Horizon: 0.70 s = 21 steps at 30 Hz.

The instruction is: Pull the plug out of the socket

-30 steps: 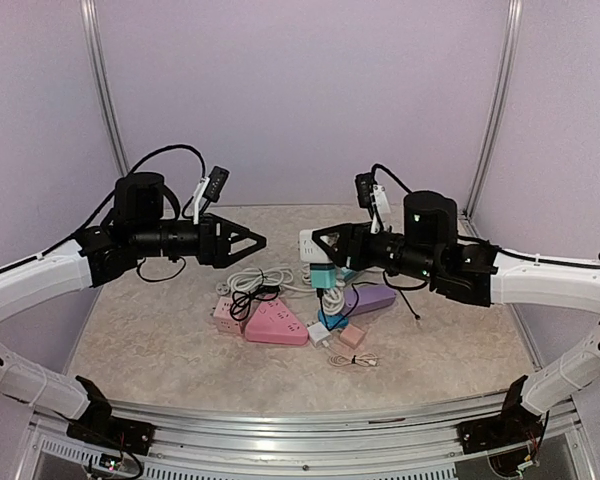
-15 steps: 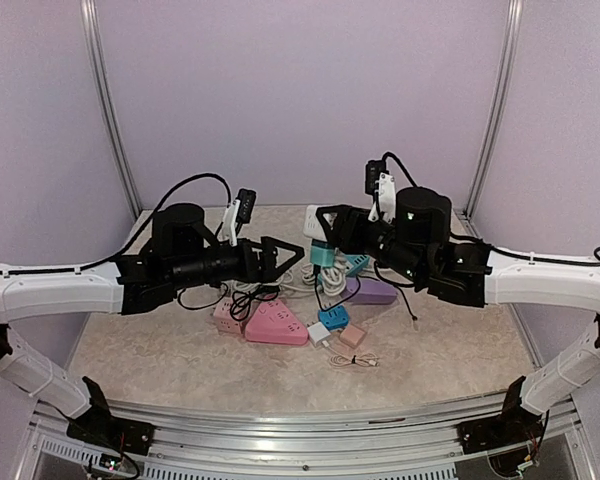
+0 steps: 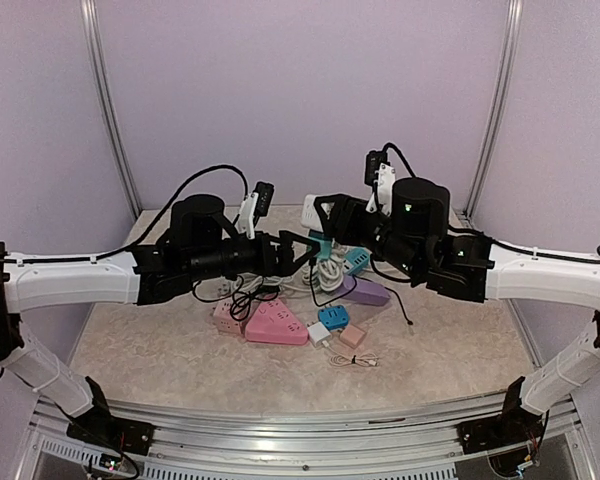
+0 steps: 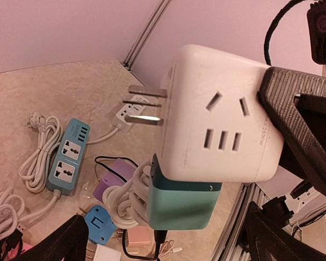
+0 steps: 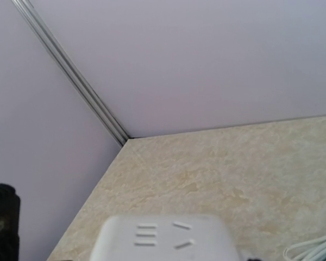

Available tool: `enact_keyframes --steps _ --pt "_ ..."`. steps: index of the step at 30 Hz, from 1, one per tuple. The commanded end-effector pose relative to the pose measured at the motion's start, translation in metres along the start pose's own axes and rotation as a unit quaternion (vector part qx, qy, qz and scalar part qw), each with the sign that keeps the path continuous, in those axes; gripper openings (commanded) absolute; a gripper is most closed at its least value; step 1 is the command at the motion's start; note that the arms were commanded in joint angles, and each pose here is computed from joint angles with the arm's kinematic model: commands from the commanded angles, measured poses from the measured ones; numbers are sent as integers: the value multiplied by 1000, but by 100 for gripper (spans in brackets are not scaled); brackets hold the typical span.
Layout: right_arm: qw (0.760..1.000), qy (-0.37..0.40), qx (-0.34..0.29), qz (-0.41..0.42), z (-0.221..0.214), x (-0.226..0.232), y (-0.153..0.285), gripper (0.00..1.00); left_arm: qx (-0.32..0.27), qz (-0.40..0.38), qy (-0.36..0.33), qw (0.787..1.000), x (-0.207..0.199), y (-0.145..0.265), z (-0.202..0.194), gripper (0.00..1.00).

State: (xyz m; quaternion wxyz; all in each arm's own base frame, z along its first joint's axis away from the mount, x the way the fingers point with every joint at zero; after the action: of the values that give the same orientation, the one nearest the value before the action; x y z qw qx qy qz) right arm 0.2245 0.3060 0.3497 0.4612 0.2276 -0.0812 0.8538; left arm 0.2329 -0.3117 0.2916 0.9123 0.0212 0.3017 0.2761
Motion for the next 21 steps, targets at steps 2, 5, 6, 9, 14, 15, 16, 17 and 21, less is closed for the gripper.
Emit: enact_keyframes --steps 2,5,6,9,14,15,16,17,21 --pt "997 -57 -31 42 26 18 8 0 21 -13 -32 999 -6 -15 -5 99" --pt "996 -62 -32 50 27 22 10 0 26 -7 -32 999 -4 -21 -9 95" --pt "996 -63 -32 47 26 23 11 0 25 -5 -33 999 -3 -22 -10 91" --pt "996 -68 -37 36 27 21 13 0 20 2 -36 999 -2 -23 -10 76" --pt "996 -82 -44 18 23 15 15 0 16 1 -44 999 -7 -26 -12 63" --pt "995 -85 -45 16 22 14 15 0 18 0 -47 999 -7 -27 -13 60" --pt "995 -87 -47 13 22 13 15 0 19 1 -48 999 -8 -28 -14 56" --pt "995 -89 -48 11 21 12 15 0 20 1 -48 999 -8 -29 -15 54" --pt "995 -91 -52 7 22 12 16 0 15 11 -55 998 -9 -29 -16 47"
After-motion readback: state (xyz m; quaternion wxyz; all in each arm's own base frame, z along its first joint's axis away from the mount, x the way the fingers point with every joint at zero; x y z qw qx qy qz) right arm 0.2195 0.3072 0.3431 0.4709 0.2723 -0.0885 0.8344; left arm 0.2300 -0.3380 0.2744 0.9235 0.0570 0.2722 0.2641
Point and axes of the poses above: each gripper's point midway between its finger pads, its own y axis back along the fingers, its own x axis along the line the jaws close on, z = x × y, the point moved 9 cm from there along y, back along the fingers, and after that the axes turned 2 degrees about y, right-handed, at the moved point
